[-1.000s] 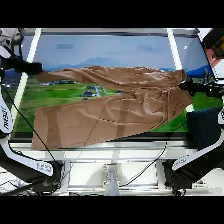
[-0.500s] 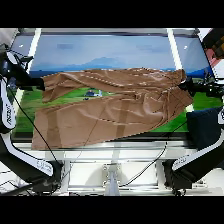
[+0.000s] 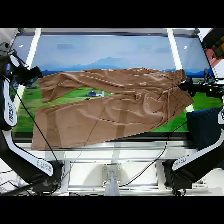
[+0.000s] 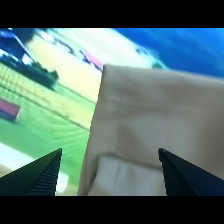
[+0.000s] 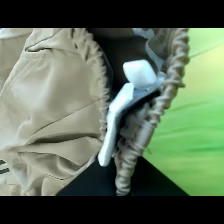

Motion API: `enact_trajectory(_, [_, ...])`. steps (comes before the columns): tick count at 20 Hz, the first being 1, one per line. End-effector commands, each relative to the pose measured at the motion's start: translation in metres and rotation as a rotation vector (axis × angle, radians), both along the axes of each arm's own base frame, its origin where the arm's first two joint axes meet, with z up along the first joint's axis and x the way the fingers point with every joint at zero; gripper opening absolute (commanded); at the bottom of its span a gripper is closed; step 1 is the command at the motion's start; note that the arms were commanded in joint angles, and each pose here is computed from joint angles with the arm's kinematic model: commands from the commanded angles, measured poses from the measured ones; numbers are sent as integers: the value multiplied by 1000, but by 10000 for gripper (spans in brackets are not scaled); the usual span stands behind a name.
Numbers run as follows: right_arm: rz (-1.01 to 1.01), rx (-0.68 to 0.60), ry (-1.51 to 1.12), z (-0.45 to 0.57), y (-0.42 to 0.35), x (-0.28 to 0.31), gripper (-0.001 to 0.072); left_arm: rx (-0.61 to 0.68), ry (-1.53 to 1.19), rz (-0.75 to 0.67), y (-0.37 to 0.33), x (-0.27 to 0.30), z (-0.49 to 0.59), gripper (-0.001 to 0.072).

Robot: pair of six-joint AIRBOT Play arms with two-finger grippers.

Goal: Fold the clothes and pants, and hang the long-sleeved shirts on hangers.

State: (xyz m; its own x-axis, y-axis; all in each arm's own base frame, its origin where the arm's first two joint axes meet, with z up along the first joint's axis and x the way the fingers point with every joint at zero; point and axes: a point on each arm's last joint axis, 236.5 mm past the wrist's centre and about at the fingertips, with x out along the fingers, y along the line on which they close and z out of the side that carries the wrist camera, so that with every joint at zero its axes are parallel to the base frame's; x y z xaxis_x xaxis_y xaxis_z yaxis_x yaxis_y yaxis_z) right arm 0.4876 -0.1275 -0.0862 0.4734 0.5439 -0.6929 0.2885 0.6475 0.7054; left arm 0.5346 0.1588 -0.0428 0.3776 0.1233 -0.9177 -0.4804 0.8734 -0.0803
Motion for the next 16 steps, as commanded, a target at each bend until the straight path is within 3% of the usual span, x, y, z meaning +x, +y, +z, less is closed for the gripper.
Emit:
enact_trajectory(1, [6,-20,9,-3,-2,-2,37,-9,-38,43,6,13,-15,701])
enact_trajectory(6, [1,-39,11,-6,-6,-2,37,-26,-62,46,4,24,-35,700])
enact_trajectory(7, [0,-41,10,-6,-7,-1,36,-27,-75,47,4,28,-37,669])
enact_trajectory(9, [-2,-43,9,-6,-7,-1,37,-43,-105,46,-2,36,-39,444])
enact_trajectory(10, [-1,-43,10,-7,-7,-1,36,-41,-114,42,-4,40,-42,401])
enact_trajectory(12, [-1,-42,10,-6,-7,-1,36,-32,-149,36,-5,50,-44,401])
enact_trajectory(13, [-1,-42,10,-6,-7,-1,36,-27,-169,29,-8,55,-43,340])
enact_trajectory(15, [-1,-42,10,-6,-7,-1,36,-14,-221,23,-8,66,-38,96])
enact_trajectory(16, [-1,-43,10,-6,-7,-1,36,-7,-250,22,-8,72,-33,33])
